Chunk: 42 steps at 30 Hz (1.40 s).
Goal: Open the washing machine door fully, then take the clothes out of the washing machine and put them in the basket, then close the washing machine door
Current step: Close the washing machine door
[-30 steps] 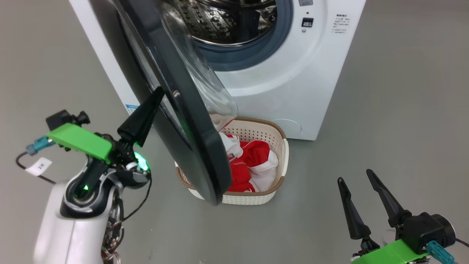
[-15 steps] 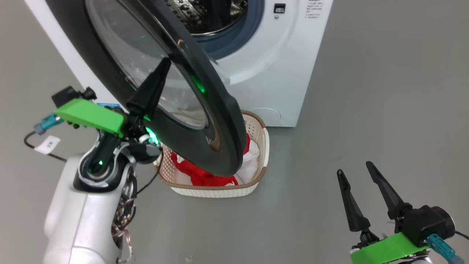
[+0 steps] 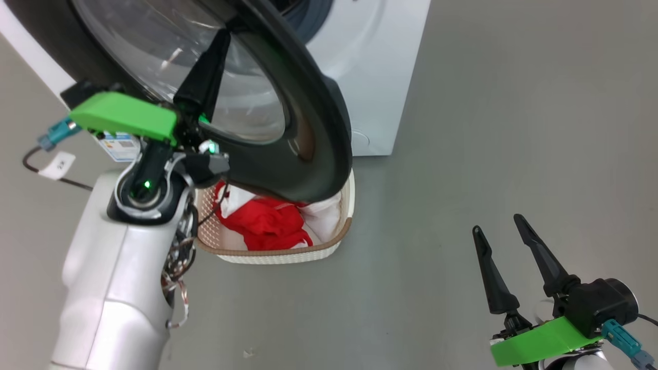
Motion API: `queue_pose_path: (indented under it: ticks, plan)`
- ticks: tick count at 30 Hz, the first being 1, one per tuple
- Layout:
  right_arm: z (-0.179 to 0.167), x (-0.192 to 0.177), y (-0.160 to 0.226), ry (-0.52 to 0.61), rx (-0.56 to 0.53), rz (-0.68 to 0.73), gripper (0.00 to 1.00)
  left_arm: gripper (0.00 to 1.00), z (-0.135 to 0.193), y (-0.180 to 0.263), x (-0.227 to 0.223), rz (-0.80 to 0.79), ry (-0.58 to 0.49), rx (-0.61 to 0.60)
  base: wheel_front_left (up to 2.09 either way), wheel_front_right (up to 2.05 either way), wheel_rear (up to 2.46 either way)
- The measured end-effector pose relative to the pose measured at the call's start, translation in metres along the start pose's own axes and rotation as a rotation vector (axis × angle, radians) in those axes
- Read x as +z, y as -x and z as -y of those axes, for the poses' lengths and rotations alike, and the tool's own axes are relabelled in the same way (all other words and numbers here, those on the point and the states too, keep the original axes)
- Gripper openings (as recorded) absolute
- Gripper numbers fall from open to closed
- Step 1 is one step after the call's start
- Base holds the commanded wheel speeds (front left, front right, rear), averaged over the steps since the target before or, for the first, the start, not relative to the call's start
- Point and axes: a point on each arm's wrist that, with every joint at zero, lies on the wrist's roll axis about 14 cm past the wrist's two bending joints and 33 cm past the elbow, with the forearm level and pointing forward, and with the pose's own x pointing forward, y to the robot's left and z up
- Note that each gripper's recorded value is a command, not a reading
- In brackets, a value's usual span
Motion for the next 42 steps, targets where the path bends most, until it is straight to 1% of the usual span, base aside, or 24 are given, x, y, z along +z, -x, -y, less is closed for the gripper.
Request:
queue_pose_path:
  ticks: [8,16,24,42]
  plan:
    - [0.010,-0.001,-0.003,0.004,-0.027,-0.002,1.00,0.00,-0.014,-0.025,-0.011,-0.031,0.001,0.030,0.00,0.00,0.00]
    - [0.023,0.002,0.006,0.013,-0.070,0.002,1.00,0.00,-0.022,-0.041,-0.016,-0.023,0.018,0.041,0.00,0.00,0.00]
    - [0.030,-0.005,0.007,0.017,-0.093,-0.020,1.00,0.00,-0.018,-0.062,-0.018,-0.034,0.013,0.016,0.00,0.00,0.00]
    - [0.047,-0.021,-0.003,0.021,-0.134,-0.064,1.00,0.00,-0.035,-0.105,-0.018,-0.049,0.007,0.007,0.00,0.00,0.00]
